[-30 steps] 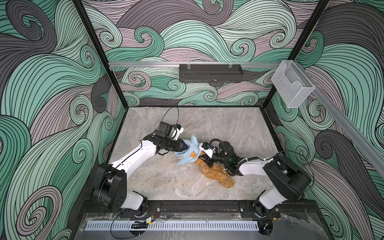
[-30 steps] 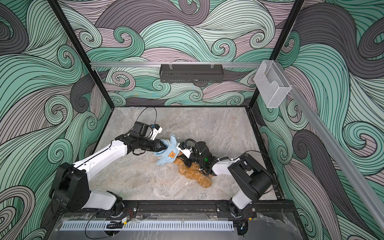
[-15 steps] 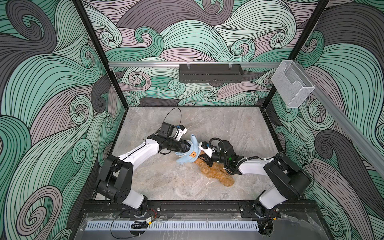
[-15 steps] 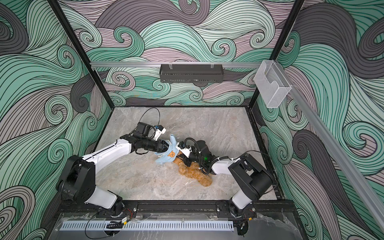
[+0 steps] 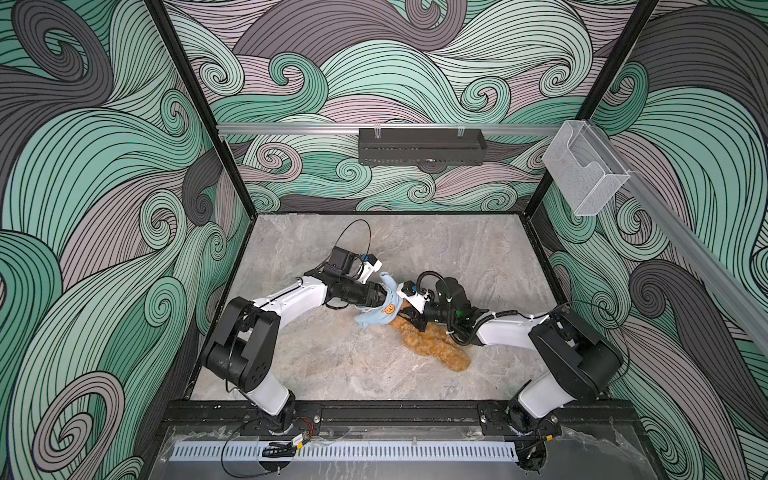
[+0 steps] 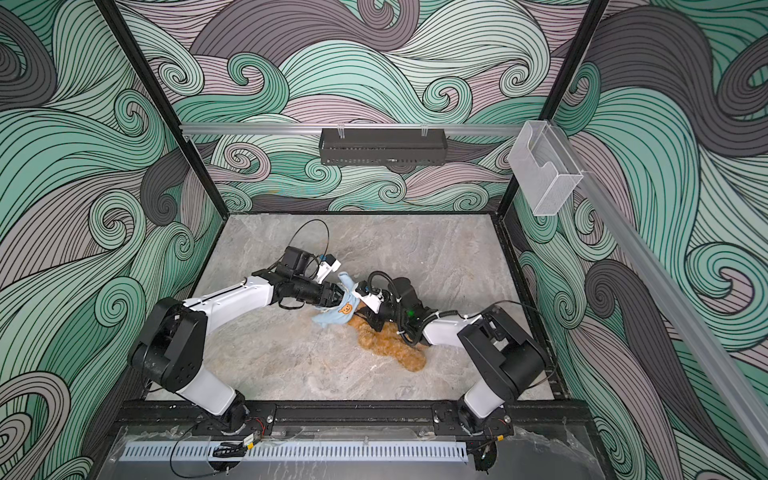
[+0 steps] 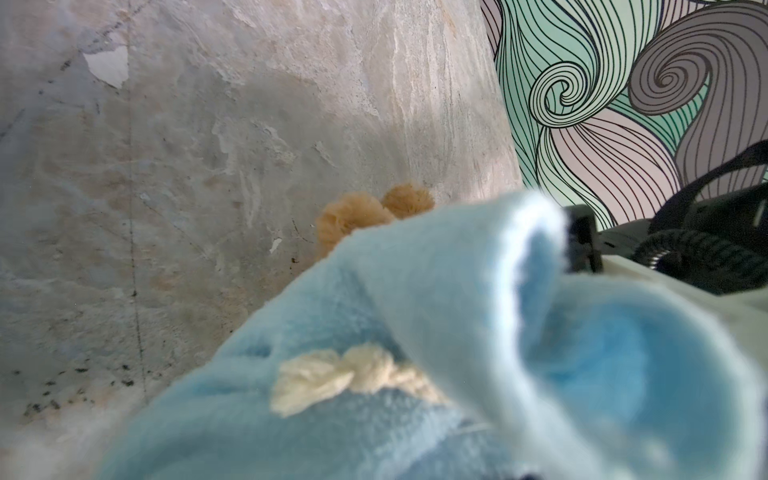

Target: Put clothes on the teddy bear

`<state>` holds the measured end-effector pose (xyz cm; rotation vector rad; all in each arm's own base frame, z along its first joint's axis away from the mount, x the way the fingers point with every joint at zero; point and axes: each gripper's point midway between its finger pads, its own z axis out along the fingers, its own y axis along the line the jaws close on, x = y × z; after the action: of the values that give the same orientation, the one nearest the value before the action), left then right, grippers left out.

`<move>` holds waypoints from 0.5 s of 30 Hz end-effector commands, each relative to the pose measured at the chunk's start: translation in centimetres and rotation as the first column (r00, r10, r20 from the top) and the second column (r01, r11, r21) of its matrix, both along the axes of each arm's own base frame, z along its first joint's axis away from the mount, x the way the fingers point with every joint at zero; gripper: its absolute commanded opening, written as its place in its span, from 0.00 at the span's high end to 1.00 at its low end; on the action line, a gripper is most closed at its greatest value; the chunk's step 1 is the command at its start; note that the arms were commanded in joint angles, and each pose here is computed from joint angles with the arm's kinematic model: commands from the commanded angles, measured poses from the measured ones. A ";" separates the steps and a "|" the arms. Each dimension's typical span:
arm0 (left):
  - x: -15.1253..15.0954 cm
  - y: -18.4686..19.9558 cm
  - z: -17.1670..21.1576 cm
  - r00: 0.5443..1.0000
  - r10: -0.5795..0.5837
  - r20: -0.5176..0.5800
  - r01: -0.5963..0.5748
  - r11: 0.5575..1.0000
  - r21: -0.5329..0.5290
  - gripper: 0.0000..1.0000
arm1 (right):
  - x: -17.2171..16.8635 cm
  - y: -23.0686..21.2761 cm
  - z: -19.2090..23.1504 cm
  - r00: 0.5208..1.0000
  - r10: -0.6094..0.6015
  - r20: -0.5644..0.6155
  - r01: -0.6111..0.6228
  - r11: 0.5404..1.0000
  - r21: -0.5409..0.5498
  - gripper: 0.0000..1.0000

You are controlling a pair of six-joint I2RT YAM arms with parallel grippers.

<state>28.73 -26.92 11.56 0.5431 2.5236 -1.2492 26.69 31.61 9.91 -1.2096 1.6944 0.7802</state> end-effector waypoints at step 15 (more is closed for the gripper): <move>-4.6 -4.3 1.9 0.976 -0.201 -0.079 0.180 0.961 -0.212 0.60 | 3.2 3.4 9.8 0.965 0.007 0.261 -0.057 0.981 0.183 0.63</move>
<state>28.83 -28.26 11.55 0.5396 2.4850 -1.3528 27.97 31.80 10.66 -1.1958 1.7240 0.7555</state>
